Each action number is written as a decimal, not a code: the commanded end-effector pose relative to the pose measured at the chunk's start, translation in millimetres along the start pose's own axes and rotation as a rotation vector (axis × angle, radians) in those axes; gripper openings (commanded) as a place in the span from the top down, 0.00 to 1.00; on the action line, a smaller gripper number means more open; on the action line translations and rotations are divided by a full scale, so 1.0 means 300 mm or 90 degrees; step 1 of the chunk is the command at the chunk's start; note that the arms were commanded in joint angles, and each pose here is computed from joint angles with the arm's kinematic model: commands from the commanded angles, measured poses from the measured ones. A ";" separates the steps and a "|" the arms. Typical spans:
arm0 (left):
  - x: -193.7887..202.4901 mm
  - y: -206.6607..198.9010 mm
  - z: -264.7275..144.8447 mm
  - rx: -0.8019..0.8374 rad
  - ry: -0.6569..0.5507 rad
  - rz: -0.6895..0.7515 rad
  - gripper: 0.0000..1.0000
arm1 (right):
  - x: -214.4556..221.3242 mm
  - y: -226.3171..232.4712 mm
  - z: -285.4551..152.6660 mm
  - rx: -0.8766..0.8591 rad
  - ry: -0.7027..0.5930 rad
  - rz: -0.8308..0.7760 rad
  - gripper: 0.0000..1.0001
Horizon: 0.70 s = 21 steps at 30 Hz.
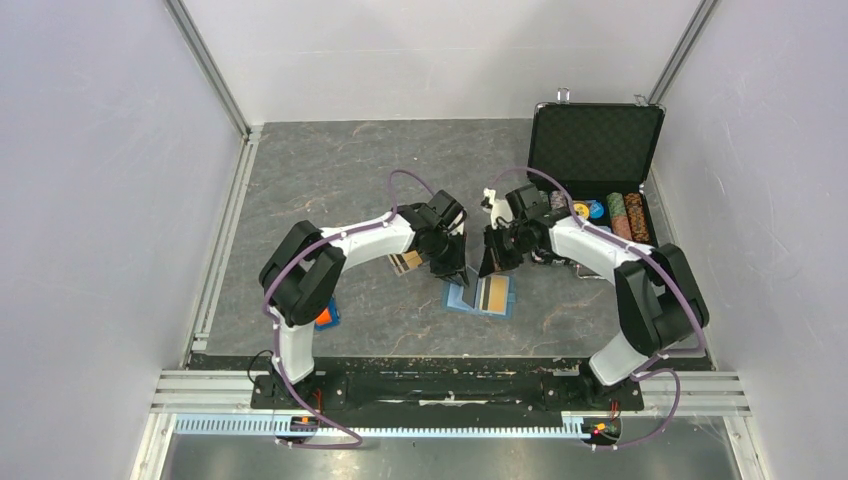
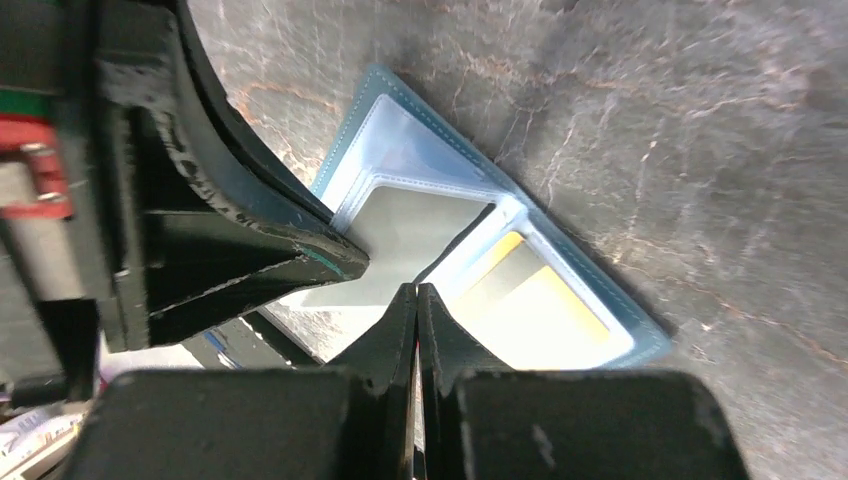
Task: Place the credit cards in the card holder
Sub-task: Turn over the card slot in the card holder.
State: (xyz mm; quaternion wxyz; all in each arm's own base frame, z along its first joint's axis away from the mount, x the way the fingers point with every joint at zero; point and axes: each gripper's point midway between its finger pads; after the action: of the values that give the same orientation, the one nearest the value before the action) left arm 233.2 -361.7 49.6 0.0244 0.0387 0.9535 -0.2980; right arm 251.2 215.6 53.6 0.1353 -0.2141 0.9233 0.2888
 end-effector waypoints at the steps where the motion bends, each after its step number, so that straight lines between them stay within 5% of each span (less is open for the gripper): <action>1: -0.004 -0.041 -0.086 -0.014 -0.002 0.021 0.86 | -0.099 0.015 -0.086 -0.004 -0.070 -0.013 1.00; 6: -0.002 -0.107 -0.059 0.019 0.023 0.030 0.66 | -0.098 -0.050 -0.133 0.013 -0.091 0.012 1.00; 21: 0.059 -0.236 0.131 0.078 0.134 0.053 0.64 | -0.113 -0.146 -0.200 0.042 -0.114 0.046 1.00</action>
State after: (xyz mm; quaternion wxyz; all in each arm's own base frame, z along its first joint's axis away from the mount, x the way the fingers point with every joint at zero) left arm 216.9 -423.7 52.2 -0.0422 0.0900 0.9417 -0.3214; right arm 287.4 162.8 76.7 0.1883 -0.1434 0.9298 0.2817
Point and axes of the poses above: each gripper's point midway between its finger pads, its own z axis out along the fingers, its own y axis along the line the jaws close on, x = y × z, and after that the axes turned 6 degrees about -z, right-handed
